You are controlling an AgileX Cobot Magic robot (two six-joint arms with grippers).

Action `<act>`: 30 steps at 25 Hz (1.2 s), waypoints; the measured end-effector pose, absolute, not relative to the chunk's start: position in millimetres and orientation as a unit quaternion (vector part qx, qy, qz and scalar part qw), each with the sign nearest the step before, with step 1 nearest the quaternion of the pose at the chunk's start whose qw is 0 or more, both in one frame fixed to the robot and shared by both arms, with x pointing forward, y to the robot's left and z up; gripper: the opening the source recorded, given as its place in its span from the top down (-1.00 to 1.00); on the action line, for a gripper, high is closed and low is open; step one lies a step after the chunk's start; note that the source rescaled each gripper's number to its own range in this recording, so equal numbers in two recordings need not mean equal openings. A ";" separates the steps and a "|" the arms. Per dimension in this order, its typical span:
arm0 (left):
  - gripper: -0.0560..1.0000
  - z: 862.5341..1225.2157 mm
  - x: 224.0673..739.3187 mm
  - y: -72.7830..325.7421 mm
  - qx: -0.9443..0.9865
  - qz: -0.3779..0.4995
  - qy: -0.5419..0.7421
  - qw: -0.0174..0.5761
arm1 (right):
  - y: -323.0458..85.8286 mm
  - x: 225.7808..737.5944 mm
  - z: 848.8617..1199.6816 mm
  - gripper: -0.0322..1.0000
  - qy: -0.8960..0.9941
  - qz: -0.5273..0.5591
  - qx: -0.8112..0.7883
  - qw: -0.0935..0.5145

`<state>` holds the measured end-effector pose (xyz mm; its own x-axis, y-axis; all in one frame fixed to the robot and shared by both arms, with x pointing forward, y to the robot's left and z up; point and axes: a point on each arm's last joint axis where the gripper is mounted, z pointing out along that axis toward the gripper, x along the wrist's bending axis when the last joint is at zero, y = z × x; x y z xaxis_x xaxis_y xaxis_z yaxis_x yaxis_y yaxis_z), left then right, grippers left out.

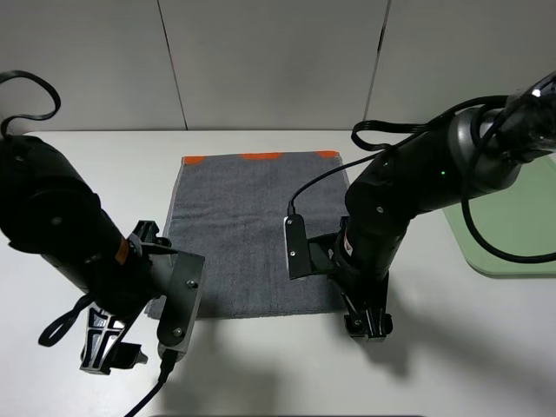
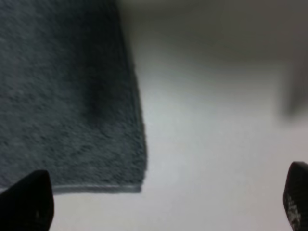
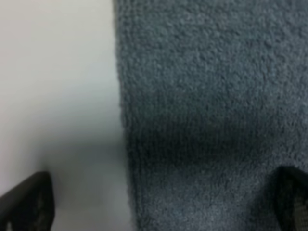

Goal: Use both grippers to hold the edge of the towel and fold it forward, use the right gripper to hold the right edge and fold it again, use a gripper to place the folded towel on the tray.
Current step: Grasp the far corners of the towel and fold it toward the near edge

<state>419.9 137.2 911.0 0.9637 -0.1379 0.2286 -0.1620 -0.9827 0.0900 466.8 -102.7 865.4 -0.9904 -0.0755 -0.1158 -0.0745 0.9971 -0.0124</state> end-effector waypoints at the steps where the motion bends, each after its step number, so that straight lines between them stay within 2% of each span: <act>1: -0.90 911.3 420.7 136.6 0.989 0.116 -0.076 0.058 | -102.5 467.0 865.5 -1.00 0.998 -0.004 -0.039 0.058; 5: -0.88 912.2 425.6 137.0 0.987 0.130 -0.070 0.070 | -102.4 467.1 865.4 -1.00 0.998 -0.004 -0.040 0.058; 13: -0.66 910.5 437.3 136.0 0.980 0.162 -0.055 0.100 | -102.3 467.1 865.4 -1.00 0.998 -0.004 -0.040 0.058; 26: -0.61 867.9 437.4 135.5 0.992 0.102 -0.055 0.056 | -100.4 466.8 865.4 -1.00 0.998 0.007 -0.027 0.056; 30: -0.61 865.7 437.8 135.1 0.992 0.098 -0.053 0.054 | -99.7 466.8 865.1 -1.00 0.998 0.011 -0.022 0.056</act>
